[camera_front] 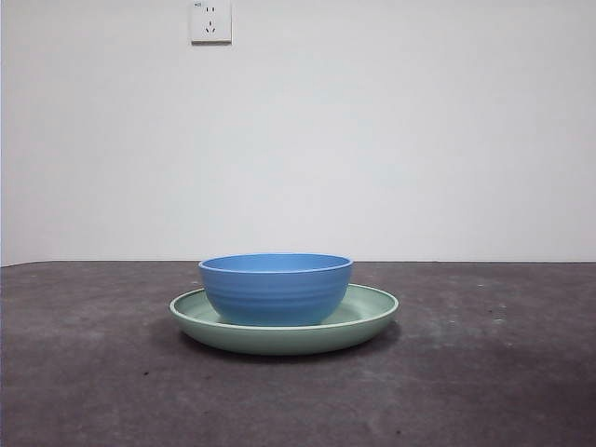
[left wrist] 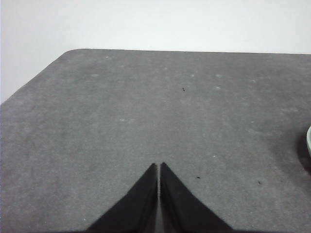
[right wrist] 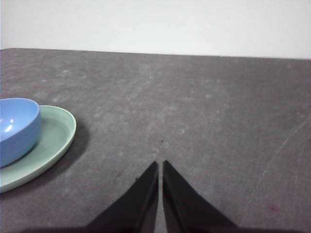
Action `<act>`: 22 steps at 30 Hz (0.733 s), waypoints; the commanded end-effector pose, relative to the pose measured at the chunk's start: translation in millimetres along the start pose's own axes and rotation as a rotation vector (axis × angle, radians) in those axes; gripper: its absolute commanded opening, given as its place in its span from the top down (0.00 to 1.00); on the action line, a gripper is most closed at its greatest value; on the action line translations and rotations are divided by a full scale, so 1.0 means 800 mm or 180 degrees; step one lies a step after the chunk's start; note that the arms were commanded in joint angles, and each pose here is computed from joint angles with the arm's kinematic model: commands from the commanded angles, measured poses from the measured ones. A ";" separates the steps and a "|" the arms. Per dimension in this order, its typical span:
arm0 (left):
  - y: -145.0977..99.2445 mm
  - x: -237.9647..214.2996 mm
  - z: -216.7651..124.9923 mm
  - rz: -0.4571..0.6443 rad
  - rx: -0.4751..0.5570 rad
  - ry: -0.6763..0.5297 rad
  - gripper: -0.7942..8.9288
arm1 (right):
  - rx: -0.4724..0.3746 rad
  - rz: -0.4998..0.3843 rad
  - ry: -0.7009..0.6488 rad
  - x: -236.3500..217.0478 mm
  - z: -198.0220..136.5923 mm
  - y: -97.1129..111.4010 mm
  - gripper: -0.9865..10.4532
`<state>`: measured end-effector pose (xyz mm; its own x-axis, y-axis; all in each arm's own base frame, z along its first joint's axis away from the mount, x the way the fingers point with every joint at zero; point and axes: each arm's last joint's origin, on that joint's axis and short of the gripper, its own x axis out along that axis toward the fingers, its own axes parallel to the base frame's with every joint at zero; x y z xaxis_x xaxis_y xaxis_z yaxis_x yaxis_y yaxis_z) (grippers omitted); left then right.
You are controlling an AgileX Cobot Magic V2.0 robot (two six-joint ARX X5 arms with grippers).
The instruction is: Pick up the blue bowl, put it on the green plate, put it on desk
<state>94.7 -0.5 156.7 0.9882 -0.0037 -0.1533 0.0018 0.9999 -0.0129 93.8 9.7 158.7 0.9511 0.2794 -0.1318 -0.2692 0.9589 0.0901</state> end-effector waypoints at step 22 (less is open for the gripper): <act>0.000 0.003 -0.009 0.0016 -0.0008 0.0079 0.91 | 0.0097 -0.0019 0.0035 0.002 -0.008 -0.001 0.90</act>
<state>94.7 -0.5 156.6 0.9881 -0.0037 -0.1537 0.0018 0.9999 -0.0129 94.6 9.7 154.3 0.9500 0.2779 -0.1425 -0.2646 0.9586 0.1054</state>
